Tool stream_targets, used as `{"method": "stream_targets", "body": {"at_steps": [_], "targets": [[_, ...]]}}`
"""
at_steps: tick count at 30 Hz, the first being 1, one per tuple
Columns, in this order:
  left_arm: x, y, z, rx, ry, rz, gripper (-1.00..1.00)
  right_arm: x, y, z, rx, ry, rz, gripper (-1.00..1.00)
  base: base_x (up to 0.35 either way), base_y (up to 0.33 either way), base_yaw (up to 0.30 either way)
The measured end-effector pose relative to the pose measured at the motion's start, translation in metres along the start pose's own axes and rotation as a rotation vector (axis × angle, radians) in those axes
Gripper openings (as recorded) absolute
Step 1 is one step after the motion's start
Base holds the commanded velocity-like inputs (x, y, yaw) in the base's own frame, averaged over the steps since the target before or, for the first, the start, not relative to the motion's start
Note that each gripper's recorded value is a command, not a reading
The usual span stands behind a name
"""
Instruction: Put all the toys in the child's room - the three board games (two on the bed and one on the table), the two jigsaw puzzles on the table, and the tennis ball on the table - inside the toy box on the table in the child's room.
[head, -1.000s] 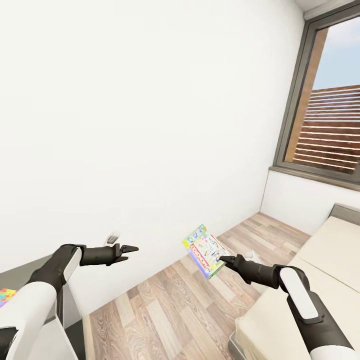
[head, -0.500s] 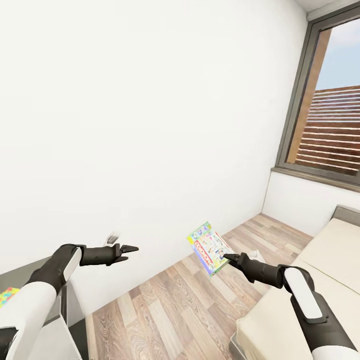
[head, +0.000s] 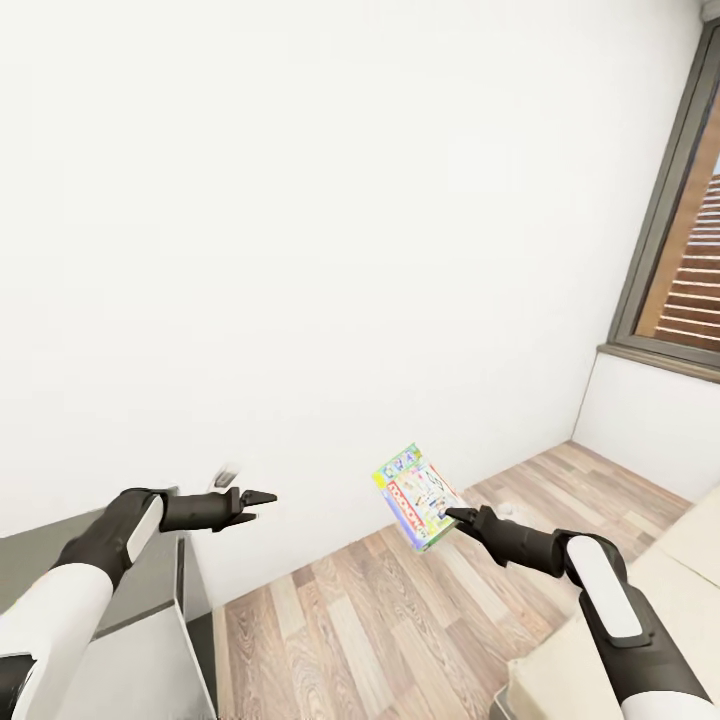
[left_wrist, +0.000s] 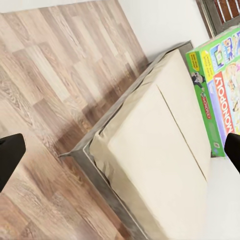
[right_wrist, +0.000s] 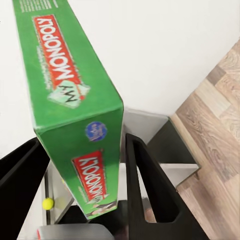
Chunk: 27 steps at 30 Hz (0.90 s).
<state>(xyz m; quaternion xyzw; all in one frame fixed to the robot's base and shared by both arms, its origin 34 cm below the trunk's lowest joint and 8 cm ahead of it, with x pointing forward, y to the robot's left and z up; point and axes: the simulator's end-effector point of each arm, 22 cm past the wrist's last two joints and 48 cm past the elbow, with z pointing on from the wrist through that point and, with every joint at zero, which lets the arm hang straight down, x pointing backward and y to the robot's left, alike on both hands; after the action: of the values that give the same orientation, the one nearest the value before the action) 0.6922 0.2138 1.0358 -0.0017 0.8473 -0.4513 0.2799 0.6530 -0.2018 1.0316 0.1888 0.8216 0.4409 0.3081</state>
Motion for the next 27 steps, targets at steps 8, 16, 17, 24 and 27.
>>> {"method": "stream_targets", "body": {"at_steps": [8, 16, 17, 24, 27], "targets": [[-0.0002, -0.0049, -0.0041, 0.0, -0.002, 0.002, 1.0, 0.0007, 0.0044, -0.0041, 0.002, 0.0, -0.001, -1.0, 0.0, 0.0, 0.289], [0.0001, -0.0098, -0.0075, 0.0, -0.002, 0.004, 1.0, 0.0022, 0.0086, -0.008, 0.002, 0.001, -0.001, -1.0, 0.0, 0.0, 0.289], [-0.0001, -0.0097, -0.0075, 0.0, -0.003, 0.005, 1.0, 0.0022, 0.0088, -0.0079, 0.001, 0.001, 0.0, -1.0, 0.0, 0.0, 0.289], [-0.0005, -0.0096, -0.0079, 0.0, -0.004, 0.005, 1.0, -0.0056, 0.009, -0.0079, 0.001, -0.035, -0.003, -1.0, 0.0, 0.0, 0.289], [-0.0004, -0.0097, -0.0079, 0.001, -0.004, 0.005, 1.0, -0.0066, 0.0092, -0.0077, 0.001, -0.04, -0.004, -1.0, 0.0, 0.0, 0.289]]}}
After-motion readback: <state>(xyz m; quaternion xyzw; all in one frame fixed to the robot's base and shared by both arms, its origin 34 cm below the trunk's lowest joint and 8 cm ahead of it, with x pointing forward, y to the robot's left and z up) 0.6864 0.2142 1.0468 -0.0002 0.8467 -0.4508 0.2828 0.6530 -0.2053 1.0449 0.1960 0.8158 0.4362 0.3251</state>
